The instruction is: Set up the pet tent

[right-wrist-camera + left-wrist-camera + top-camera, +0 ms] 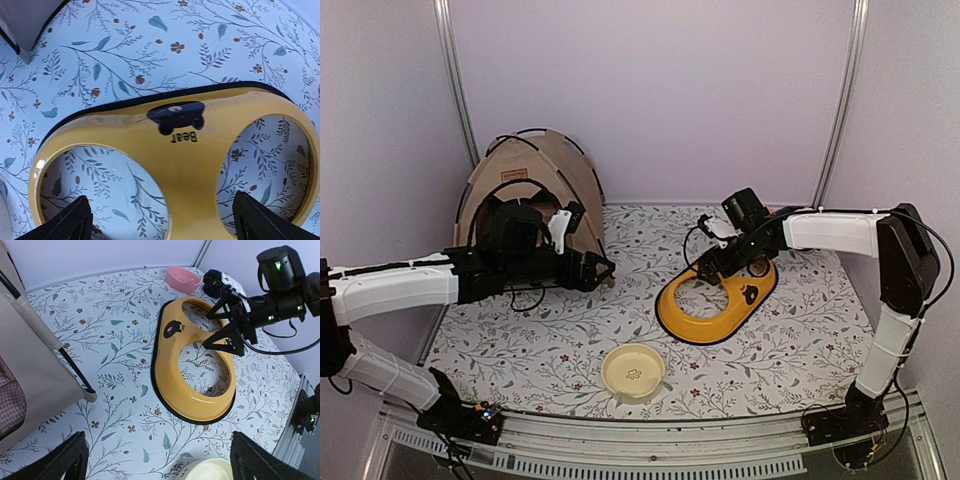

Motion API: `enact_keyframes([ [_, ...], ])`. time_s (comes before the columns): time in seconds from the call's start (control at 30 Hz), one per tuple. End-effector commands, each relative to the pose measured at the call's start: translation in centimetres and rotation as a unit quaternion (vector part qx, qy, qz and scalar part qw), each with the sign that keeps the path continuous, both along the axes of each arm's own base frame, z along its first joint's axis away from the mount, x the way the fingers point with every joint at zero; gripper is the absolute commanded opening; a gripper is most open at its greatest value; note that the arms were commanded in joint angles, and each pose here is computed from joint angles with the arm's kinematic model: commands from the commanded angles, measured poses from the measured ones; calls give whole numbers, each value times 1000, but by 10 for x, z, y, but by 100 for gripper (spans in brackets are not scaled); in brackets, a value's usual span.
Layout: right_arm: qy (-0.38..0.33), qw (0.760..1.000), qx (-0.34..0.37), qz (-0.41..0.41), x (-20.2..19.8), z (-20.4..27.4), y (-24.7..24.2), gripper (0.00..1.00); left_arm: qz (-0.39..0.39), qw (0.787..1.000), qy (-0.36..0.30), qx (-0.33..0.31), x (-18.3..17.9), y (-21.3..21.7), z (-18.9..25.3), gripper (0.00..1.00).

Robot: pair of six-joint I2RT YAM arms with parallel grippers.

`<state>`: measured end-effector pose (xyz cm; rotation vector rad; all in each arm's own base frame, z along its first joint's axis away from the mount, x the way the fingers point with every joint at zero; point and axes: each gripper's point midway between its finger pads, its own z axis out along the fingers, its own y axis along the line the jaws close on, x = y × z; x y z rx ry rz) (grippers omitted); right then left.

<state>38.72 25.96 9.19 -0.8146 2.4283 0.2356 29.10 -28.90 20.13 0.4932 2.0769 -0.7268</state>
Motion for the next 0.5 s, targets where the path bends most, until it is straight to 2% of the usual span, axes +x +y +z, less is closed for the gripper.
enact_keyframes([
  [0.0, -8, 1000, -24, 6, 18, -7, -11, 100, -3, 1000, -2, -4, 2, -1, 4, 99],
  [0.3, 18, 1000, -14, 20, 27, -21, -1, 100, -1, 1000, -1, -8, 3, 0, 7, 99],
  [0.47, 40, 999, -3, 11, 26, -30, 3, 95, -3, 1000, 0, -10, 3, -2, 7, 99],
])
